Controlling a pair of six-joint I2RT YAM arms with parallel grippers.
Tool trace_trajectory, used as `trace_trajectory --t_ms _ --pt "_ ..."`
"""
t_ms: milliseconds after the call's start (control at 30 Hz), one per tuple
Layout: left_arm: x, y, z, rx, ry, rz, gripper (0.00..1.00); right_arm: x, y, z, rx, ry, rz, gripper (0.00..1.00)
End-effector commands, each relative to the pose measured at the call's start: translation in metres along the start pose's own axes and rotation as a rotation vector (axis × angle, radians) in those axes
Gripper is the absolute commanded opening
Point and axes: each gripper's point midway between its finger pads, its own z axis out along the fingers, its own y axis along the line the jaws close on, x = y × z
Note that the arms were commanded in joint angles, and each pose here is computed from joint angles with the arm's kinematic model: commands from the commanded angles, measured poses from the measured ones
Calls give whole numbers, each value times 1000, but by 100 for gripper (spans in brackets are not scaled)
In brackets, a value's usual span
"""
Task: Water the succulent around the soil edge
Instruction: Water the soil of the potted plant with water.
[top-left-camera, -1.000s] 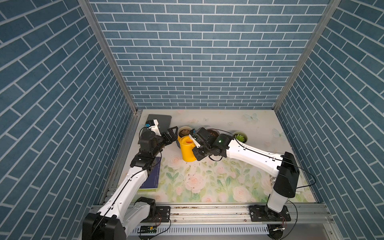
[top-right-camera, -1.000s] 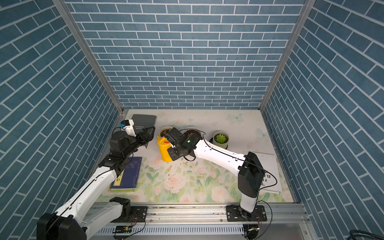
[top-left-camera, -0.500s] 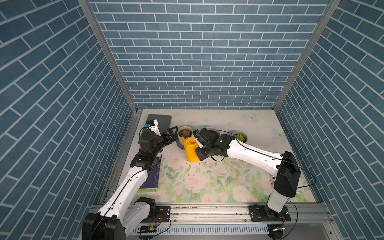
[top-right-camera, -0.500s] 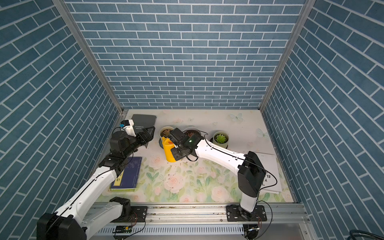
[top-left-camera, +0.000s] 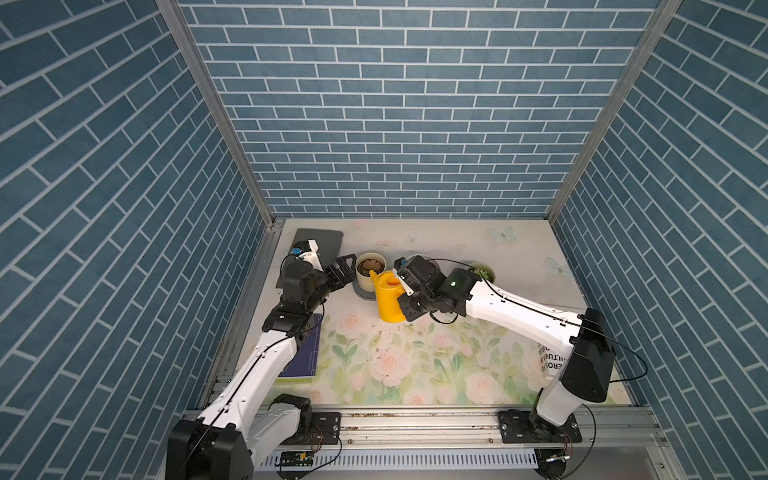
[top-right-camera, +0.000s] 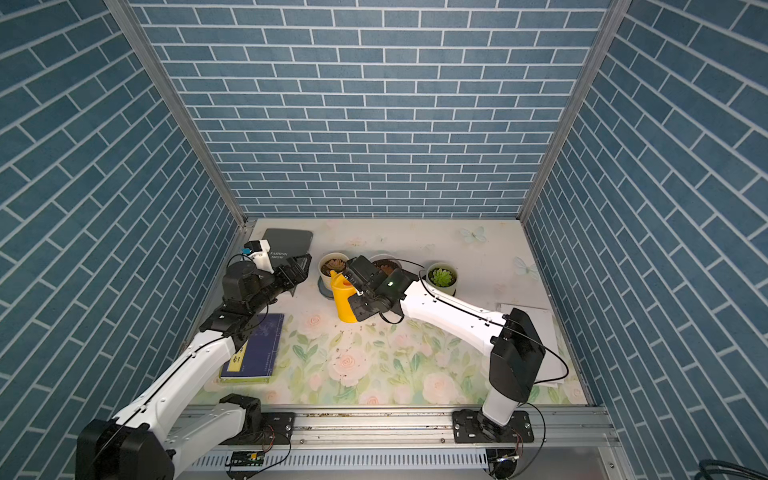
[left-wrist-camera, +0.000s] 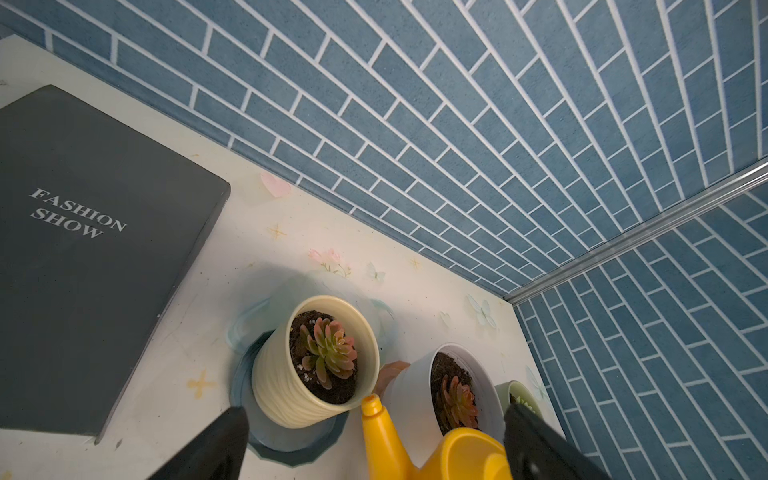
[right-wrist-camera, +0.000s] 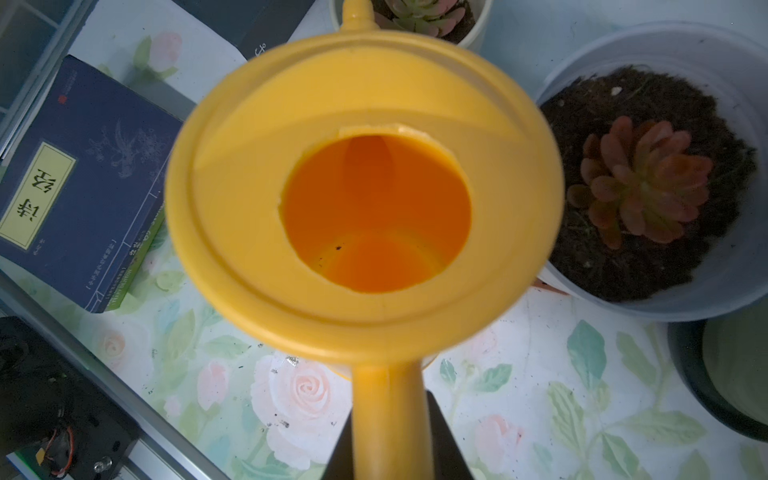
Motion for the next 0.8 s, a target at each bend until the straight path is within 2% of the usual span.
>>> trace_trajectory --t_ms 0,400,767 --pt "-4 -6 -1 18 -5 12 100 -5 -7 -13 14 -44 38 0" --pt "-4 -6 -1 19 -6 12 100 -6 -12 -20 24 -59 43 0" --pt "-4 -6 -1 17 -6 15 100 -12 5 -12 -51 -64 -2 0"
